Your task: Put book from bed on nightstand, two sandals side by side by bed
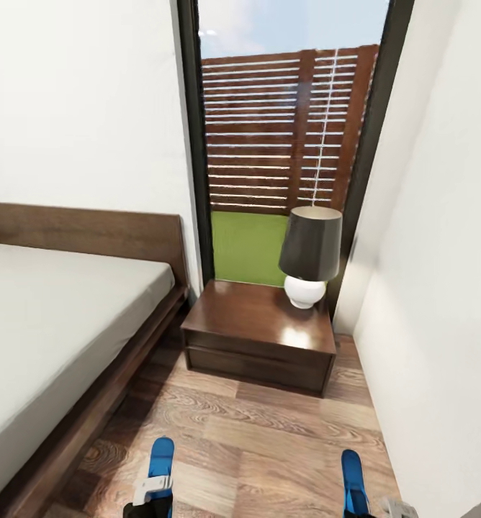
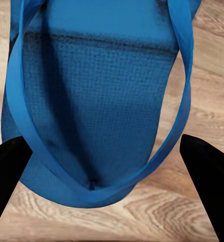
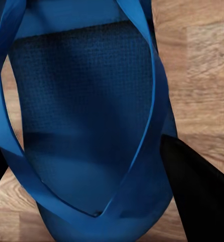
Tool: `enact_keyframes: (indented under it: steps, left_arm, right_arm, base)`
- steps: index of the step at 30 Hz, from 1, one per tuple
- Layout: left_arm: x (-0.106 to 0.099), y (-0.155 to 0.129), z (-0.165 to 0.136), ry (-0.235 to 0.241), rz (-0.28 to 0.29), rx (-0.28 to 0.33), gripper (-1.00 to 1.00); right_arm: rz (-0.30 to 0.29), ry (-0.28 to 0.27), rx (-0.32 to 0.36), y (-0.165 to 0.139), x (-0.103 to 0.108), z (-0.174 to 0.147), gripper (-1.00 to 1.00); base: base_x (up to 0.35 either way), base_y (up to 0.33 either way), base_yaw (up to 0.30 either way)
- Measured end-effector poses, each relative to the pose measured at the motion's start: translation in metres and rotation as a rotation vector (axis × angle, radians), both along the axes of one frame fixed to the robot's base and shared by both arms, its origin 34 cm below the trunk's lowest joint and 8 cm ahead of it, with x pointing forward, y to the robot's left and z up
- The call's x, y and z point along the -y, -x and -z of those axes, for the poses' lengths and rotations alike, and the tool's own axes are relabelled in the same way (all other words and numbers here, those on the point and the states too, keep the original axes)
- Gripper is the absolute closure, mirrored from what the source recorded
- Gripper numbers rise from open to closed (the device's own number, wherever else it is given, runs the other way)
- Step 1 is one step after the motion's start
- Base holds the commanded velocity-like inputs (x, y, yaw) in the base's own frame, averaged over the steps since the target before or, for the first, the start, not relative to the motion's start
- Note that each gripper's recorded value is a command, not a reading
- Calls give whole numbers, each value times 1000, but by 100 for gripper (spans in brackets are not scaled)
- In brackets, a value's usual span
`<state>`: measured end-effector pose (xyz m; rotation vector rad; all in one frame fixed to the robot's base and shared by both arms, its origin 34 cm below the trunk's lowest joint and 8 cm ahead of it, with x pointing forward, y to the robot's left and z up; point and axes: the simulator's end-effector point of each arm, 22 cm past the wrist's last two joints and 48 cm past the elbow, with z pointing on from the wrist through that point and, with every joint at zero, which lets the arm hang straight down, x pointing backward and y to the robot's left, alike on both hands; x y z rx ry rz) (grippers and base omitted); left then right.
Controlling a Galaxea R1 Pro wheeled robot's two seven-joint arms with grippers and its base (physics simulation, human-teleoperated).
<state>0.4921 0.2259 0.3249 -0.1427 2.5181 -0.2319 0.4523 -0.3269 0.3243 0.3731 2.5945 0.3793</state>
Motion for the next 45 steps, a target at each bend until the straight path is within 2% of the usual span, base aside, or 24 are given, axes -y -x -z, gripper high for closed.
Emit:
enact_keyframes:
  steps: [45]
  left_arm:
    - [0,0,0,0,0,-1,100]
  right_arm:
    - [1,2,0,0,1,0,100]
  base:
    - [0,0,288]
